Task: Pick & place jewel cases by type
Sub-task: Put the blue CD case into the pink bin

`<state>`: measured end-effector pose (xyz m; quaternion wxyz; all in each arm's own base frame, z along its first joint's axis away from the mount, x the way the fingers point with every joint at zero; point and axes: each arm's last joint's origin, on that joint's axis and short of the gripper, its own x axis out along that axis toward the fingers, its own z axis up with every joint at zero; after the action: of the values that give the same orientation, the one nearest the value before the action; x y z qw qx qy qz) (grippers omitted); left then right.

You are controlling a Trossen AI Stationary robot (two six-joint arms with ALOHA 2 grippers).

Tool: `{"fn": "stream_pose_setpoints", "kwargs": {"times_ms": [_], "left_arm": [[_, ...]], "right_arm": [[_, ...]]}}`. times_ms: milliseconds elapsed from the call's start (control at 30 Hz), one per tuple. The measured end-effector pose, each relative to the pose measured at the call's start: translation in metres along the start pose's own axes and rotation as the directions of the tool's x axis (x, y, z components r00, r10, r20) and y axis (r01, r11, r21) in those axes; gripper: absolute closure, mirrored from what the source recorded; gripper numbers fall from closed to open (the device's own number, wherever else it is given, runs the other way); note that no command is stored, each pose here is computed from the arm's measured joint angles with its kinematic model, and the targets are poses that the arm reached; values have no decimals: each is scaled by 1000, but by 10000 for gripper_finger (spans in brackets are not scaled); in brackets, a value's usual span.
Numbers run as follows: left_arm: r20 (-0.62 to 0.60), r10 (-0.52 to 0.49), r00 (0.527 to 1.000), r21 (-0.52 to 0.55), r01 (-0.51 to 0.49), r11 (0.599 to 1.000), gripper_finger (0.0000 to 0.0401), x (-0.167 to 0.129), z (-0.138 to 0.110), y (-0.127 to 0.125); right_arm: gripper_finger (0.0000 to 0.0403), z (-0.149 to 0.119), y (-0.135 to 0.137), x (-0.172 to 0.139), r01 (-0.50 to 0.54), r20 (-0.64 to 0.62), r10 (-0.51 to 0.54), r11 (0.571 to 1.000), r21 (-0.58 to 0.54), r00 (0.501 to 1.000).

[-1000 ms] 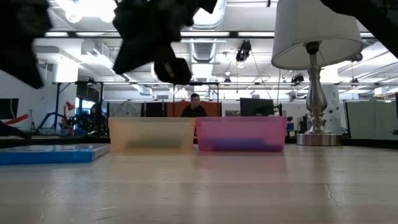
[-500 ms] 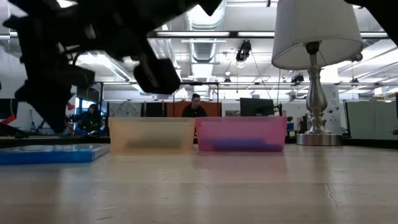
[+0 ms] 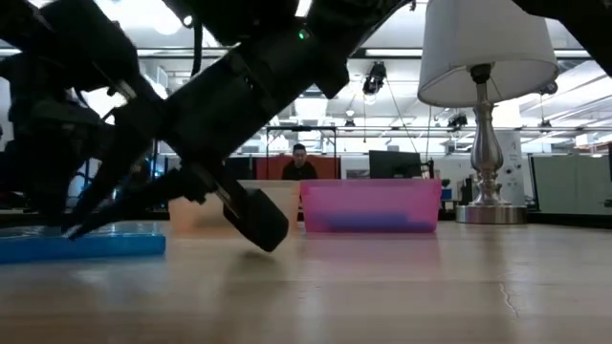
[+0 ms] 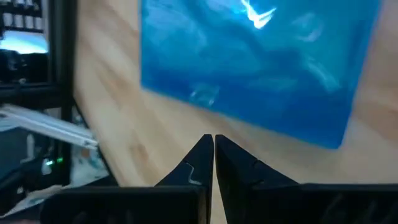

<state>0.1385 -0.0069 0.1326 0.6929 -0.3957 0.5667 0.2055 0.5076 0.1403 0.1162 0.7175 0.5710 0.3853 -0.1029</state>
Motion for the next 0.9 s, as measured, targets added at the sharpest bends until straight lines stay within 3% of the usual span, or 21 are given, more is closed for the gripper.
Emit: {"fn": "stream_pose_setpoints", "kwargs": {"times_ms": [167, 300, 433, 600, 667, 733, 900], "left_arm": [[-25, -61, 998, 21, 62, 998, 401, -3, -2, -8], [-69, -108, 992, 56, 112, 992, 401, -7, -4, -17], [-86, -184, 979, 88, 192, 977, 401, -20, -5, -34], [-4, -272, 962, 142, 270, 952, 401, -46, -1, -57], [66, -225, 972, 147, 214, 966, 401, -54, 1, -58], [132, -108, 985, 138, 89, 986, 401, -56, 2, -53], [134, 14, 991, 100, -28, 995, 401, -39, 0, -36]], "right_arm": [[390, 4, -6, 5, 69, 16, -69, 997, 24, 997], [390, 4, -3, -4, 169, 35, -168, 985, -37, 985], [390, 1, 3, -19, 286, 46, -283, 947, -145, 958], [390, -10, 0, -28, 402, 35, -402, 898, -181, 915], [390, -12, -2, -29, 408, 19, -411, 896, -175, 912], [390, -15, -1, -28, 398, 14, -403, 899, -182, 915], [390, -15, 10, -24, 289, 12, -292, 937, -196, 956]]}}
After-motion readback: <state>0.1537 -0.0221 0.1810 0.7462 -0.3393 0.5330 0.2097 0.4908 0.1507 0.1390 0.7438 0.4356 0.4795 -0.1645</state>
